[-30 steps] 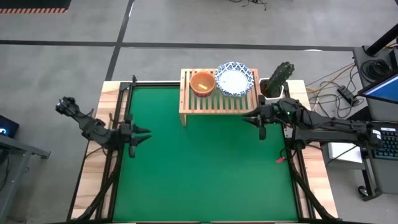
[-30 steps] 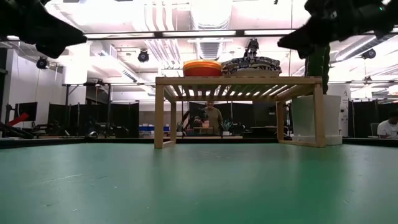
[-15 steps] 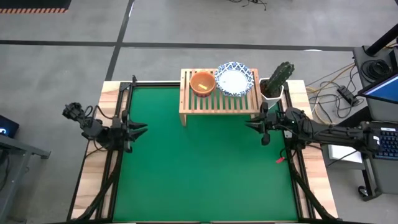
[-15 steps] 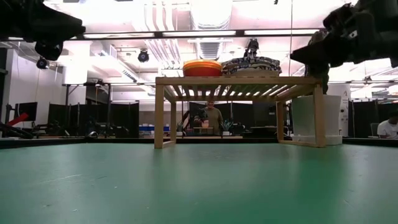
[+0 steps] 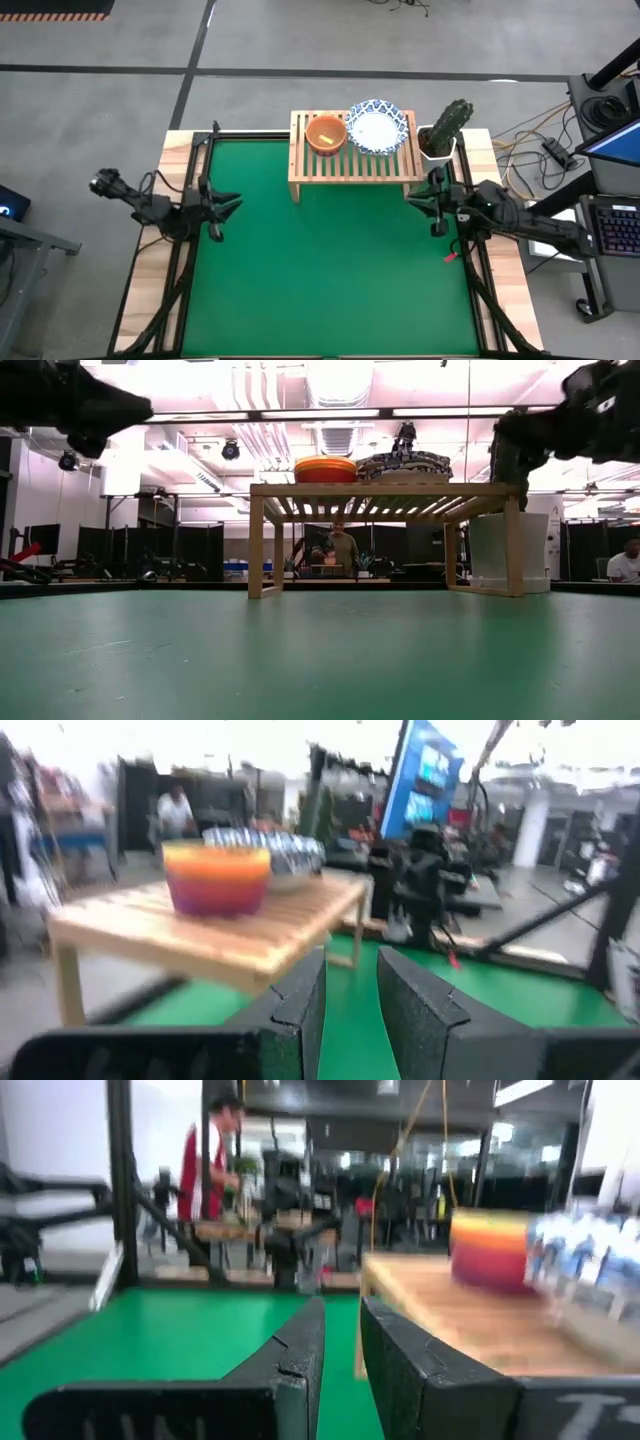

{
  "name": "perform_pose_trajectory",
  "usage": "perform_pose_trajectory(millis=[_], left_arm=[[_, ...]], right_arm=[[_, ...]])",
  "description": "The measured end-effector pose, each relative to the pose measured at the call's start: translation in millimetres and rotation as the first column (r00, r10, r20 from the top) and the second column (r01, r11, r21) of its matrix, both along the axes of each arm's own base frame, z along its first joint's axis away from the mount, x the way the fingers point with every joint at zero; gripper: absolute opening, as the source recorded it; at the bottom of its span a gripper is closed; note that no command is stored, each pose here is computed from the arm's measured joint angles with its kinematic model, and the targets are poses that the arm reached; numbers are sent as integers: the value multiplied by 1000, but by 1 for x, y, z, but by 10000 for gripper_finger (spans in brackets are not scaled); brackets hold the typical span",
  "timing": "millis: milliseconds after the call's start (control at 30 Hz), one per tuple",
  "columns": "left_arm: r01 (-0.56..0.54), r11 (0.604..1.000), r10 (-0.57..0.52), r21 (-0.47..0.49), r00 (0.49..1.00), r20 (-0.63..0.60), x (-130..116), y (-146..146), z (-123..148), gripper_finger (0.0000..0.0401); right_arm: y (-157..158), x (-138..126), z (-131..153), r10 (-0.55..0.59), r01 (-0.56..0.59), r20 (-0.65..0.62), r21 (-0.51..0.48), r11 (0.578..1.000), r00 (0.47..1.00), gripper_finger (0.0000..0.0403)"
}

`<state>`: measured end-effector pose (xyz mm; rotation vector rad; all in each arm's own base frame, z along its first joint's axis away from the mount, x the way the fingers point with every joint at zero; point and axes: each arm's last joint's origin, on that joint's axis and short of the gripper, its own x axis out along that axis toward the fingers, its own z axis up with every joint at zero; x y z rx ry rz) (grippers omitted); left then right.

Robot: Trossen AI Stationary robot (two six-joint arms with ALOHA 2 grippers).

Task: Place and stack bowls onto a shelf
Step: Return to Home Position

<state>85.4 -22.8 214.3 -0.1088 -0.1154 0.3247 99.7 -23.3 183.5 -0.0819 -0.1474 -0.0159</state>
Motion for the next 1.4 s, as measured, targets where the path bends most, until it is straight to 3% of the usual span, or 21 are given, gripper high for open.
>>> perform_pose_trajectory(millis=[167, 300, 467, 633, 733, 967, 1067, 1167, 1400], left_arm=[[-10, 985, 0, 171, 998, 58, 6, 4, 2, 76], [-10, 983, 4, 185, 999, 32, 7, 11, -2, 76], [-56, 990, 49, 129, 997, 59, 11, 22, -12, 76], [125, 986, -132, 114, 990, 57, 15, 26, -25, 76], [271, 955, -272, 118, 962, -8, 17, 24, -35, 76], [424, 892, -433, 159, 901, 23, 16, 20, -30, 76], [379, 917, -386, 121, 922, 39, 16, 21, -30, 76], [335, 941, -336, 44, 941, 33, 17, 23, -33, 76], [317, 948, -318, 29, 948, 5, 19, 24, -36, 76]], right_arm=[[2, -5, 3, 0, 2, 42, -28, 1000, 999, 59], [2, -7, 1, -1, 2, 34, -31, 1000, 999, 59], [2, -7, -3, -8, 8, -13, -33, 999, 1000, 59], [2, -6, -5, -8, 7, -25, -34, 999, 1000, 59], [2, -6, -5, -6, 5, -30, -32, 999, 1000, 59], [3, -6, -5, 21, -22, -27, -23, 1000, 999, 59], [2, -6, -9, 9, -9, -72, -9, 1000, 997, 59], [1, -6, -12, -38, 32, -96, -60, 998, 995, 59], [0, -5, -13, -54, 50, -105, -35, 998, 993, 59]])
